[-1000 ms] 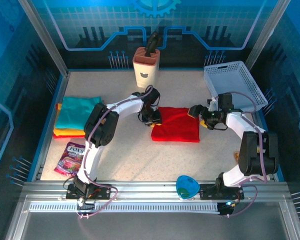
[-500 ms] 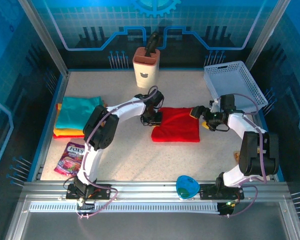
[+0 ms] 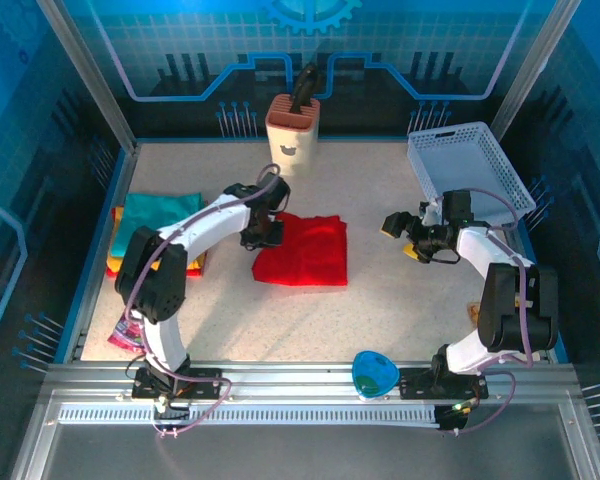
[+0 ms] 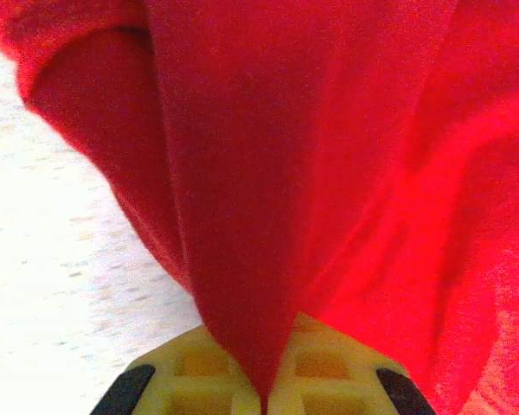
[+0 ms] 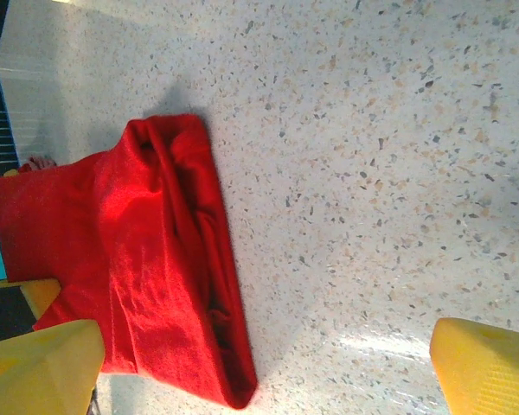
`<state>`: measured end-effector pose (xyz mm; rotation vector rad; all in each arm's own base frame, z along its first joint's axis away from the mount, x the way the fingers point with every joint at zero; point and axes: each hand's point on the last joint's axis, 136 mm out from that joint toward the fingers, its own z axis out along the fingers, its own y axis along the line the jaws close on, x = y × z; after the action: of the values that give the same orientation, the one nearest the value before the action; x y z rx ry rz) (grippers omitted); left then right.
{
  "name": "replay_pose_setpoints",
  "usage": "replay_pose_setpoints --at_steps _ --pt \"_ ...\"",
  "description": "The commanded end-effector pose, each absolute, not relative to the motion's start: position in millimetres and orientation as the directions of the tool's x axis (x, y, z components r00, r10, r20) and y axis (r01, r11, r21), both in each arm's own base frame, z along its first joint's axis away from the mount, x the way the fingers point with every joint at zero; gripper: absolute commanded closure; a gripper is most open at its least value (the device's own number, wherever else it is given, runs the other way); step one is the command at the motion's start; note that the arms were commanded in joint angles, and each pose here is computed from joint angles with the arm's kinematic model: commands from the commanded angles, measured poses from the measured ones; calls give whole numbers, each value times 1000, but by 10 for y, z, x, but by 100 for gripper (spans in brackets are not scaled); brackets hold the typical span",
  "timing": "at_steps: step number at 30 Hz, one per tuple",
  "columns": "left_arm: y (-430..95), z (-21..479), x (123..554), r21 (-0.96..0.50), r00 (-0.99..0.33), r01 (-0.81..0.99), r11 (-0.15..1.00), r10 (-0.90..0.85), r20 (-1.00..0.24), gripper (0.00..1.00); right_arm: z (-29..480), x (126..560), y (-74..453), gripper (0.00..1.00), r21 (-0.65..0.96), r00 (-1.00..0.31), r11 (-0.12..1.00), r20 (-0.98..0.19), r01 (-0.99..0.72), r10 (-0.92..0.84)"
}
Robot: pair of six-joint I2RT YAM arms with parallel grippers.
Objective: Fold and stack the t-shirts
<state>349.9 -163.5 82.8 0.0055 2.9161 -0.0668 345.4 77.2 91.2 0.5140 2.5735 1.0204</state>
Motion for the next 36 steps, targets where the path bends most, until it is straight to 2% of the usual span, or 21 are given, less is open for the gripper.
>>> replay_pose_setpoints --at_steps 1,12,19,21,28,36 --pt "-1298 1116 3434 15 -966 17 1000 21 -259 100 917 3460 791 3 733 -885 645 -134 214 446" --pt "-620 1880 3386 107 -930 39 993 76 -360 100 923 3432 839 4 753 -889 621 -107 220 446" --pt "-430 2438 3383 140 -882 55 989 114 -458 100 942 3344 917 4 752 -901 615 -67 237 429" --pt "-407 2563 3357 154 -875 62 986 128 -467 100 1048 3398 932 4 754 -902 621 -90 216 423" --pt "-179 2857 3264 229 -860 20 973 133 -493 100 1184 3394 967 4 749 -905 630 -101 204 413" --pt "-11 3103 3198 239 -857 -17 971 110 -504 100 1265 3363 1000 4 736 -908 648 -112 197 404"
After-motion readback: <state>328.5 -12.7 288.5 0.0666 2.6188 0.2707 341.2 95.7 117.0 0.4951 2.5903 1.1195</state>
